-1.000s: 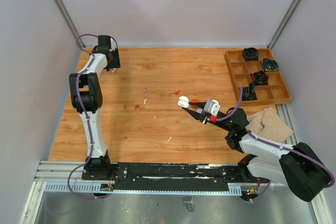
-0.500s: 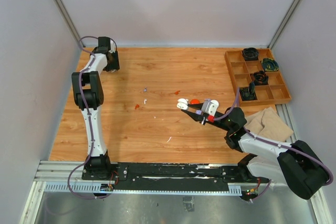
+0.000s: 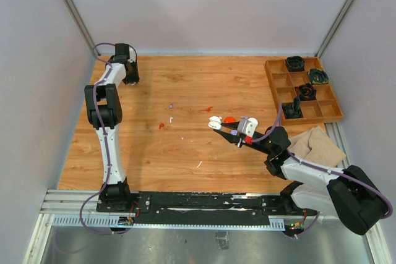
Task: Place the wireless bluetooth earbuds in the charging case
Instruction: Pick up the earbud from the center of the board, then place the earbud at the center of the board.
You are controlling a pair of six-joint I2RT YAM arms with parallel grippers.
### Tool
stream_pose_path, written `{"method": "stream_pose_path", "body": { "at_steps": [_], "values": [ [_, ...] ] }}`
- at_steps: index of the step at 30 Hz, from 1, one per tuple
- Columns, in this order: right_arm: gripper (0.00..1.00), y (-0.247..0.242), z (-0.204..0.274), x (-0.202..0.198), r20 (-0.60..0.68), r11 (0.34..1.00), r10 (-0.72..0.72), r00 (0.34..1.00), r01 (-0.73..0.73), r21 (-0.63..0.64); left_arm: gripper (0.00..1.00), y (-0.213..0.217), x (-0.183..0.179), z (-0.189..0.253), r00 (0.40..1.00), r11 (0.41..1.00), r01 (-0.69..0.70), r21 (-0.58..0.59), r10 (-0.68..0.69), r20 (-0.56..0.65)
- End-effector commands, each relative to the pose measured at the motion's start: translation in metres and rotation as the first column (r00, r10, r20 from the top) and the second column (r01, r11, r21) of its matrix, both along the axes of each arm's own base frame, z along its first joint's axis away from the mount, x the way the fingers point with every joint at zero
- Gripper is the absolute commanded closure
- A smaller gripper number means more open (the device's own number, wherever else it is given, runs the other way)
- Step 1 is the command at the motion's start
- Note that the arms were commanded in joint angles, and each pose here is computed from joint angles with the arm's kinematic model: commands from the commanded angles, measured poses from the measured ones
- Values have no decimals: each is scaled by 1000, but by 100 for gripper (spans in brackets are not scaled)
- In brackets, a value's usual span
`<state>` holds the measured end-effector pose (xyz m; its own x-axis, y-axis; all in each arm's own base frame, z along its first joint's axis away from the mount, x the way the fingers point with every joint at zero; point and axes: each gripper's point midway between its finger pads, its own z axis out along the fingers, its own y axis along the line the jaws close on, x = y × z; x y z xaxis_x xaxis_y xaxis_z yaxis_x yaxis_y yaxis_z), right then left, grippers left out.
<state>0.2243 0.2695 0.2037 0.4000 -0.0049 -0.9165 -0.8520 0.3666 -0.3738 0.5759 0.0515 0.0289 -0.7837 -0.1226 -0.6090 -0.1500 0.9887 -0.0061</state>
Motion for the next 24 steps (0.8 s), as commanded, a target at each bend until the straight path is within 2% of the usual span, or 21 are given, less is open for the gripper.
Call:
{"method": "stream_pose_path", "body": {
  "at_steps": [1, 9, 14, 24],
  "values": [
    [99, 9, 20, -8, 56, 999, 43, 998, -44, 27, 69, -5, -20, -27, 995, 999, 7, -43, -12, -97],
    [99, 8, 27, -12, 75, 998, 49, 996, -52, 40, 81, -14, -47, -15, 992, 997, 3, -82, -13, -123],
    [99, 6, 33, -14, 85, 997, 53, 995, -57, 51, 84, -20, -71, -8, 990, 994, -16, -109, 0, -143],
    [99, 9, 41, -24, 88, 994, 86, 992, -91, 54, 85, -60, -118, 46, 998, 970, -2, -243, -14, -65]
  ]
}}
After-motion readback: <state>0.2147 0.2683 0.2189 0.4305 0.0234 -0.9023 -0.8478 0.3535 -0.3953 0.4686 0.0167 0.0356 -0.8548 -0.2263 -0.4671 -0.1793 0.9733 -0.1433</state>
